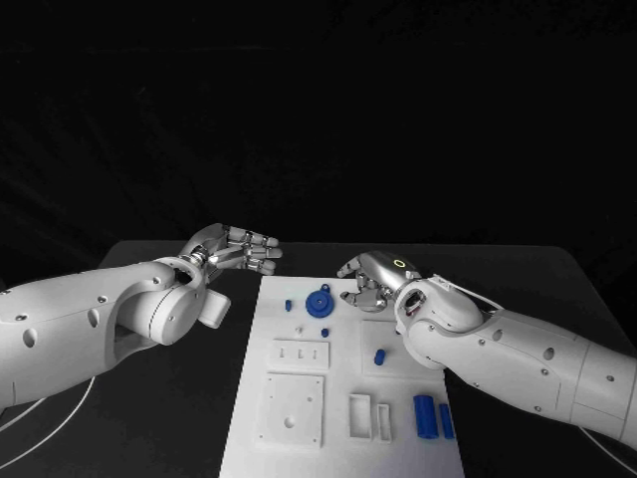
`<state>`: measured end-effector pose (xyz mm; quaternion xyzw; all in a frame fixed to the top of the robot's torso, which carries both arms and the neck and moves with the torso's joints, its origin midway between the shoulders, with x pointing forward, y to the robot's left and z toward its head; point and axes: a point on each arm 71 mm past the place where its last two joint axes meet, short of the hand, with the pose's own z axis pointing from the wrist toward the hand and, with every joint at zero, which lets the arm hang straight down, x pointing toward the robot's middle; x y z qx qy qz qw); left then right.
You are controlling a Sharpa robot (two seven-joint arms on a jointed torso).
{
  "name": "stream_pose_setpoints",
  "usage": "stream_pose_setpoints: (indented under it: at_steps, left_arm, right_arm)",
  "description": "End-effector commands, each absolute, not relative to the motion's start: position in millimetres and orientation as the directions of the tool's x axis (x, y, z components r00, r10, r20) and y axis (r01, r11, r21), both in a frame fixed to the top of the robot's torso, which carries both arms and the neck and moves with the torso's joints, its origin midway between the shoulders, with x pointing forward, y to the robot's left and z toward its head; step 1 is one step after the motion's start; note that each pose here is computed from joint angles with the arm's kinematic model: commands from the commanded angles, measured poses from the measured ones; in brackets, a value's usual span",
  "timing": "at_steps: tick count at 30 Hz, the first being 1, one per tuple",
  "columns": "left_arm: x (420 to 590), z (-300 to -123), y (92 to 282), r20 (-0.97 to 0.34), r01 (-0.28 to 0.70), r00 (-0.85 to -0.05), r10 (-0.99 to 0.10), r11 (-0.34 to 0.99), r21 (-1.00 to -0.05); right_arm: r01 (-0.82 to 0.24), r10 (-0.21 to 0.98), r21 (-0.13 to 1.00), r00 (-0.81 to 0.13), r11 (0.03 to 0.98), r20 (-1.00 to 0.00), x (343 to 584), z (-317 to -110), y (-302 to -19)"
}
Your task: Assemble the parts on the task board
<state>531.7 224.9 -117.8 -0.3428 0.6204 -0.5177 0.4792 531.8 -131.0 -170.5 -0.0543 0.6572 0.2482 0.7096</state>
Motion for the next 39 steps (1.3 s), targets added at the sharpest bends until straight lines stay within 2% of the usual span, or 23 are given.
stream_pose_setpoints:
  at_steps: [1, 21, 39]
  left_arm:
    - [531.5, -117.1, 221.3, -0.238, 0.080, -0.324, -0.916, 0.224, -0.971]
    - [532.6, -117.5, 216.8, -0.237, 0.081, -0.335, -0.912, 0.223, -0.972]
    - [533.2, -118.6, 216.1, -0.237, 0.079, -0.337, -0.911, 0.223, -0.972]
  right_arm:
    - [-0.428, 0.258, 0.258, -0.061, 0.866, -0.964, 535, -178, -124]
    - [-0.419, 0.192, 0.223, -0.117, 0.880, -0.974, 545, -201, -100]
    - [-0.411, 0.166, 0.201, -0.119, 0.889, -0.979, 545, -207, -103]
